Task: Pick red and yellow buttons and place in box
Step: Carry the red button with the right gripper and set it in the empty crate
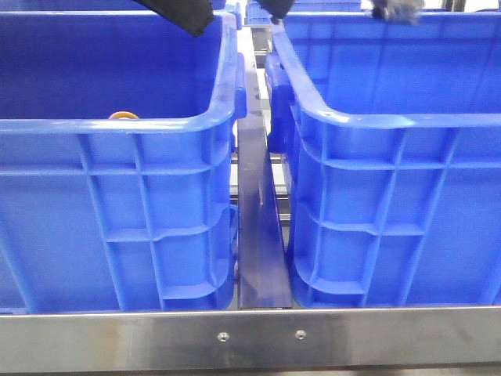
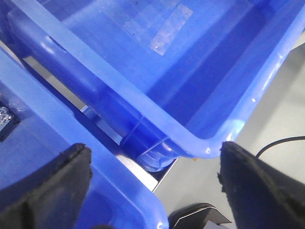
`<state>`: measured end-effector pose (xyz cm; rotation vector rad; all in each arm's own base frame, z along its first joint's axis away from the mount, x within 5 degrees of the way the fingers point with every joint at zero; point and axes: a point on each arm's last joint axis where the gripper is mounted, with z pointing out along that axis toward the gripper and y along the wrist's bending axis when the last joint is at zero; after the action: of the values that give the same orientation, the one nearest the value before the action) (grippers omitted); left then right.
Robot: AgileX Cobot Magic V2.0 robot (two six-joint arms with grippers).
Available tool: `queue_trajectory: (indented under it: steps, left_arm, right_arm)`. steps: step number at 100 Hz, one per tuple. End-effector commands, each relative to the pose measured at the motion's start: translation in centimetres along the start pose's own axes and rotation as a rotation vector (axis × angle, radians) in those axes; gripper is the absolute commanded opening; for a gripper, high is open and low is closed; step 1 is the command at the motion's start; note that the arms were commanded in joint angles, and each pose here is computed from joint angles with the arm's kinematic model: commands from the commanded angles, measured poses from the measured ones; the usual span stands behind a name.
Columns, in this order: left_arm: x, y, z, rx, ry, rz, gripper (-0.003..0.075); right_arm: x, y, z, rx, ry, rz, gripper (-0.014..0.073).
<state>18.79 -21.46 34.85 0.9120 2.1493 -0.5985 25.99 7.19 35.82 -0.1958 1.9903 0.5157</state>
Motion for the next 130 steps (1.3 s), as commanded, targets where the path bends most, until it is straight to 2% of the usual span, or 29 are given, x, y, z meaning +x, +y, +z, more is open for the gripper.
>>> queue_trajectory:
  steps: [1, 5, 6, 26, 41, 90, 130]
  left_arm:
    - [-1.3, -0.6, -1.5, 0.018, -0.104, -0.005, 0.0533]
    - [-1.3, -0.6, -1.5, 0.018, -0.104, -0.005, 0.0533]
    - [-1.2, -1.8, -1.4, 0.054, -0.097, 0.022, 0.0533]
    - [-1.2, -1.9, -1.4, 0.058, -0.103, 0.016, 0.0533]
    - [-1.3, -1.9, -1.4, 0.057, -0.11, 0.016, 0.0533]
    - [-1.3, -1.9, -1.5, 0.056, -0.114, 0.016, 0.0531]
    - [-1.3, -1.9, -1.5, 0.056, -0.114, 0.016, 0.0531]
  right_arm:
    - [-0.7, -1.0, -0.5, 0.101, -0.133, -0.007, 0.0076]
    - [-0.4, -1.6, -0.3, 0.143, -0.159, -0.001, 0.0076]
    - [-0.3, -1.7, -0.2, 0.151, -0.163, 0.0, 0.0076]
    - [-0.1, -3.8, 1.2, 0.309, -0.271, 0.008, 0.0076]
    - [0.7, -5.6, 3.6, 0.394, -0.269, 0.011, 0.0076]
    - [1.6, -8.6, 12.2, 0.431, -0.154, 0.02, 0.0076]
    - [2.0, -9.3, 14.2, 0.434, -0.129, 0.023, 0.0076]
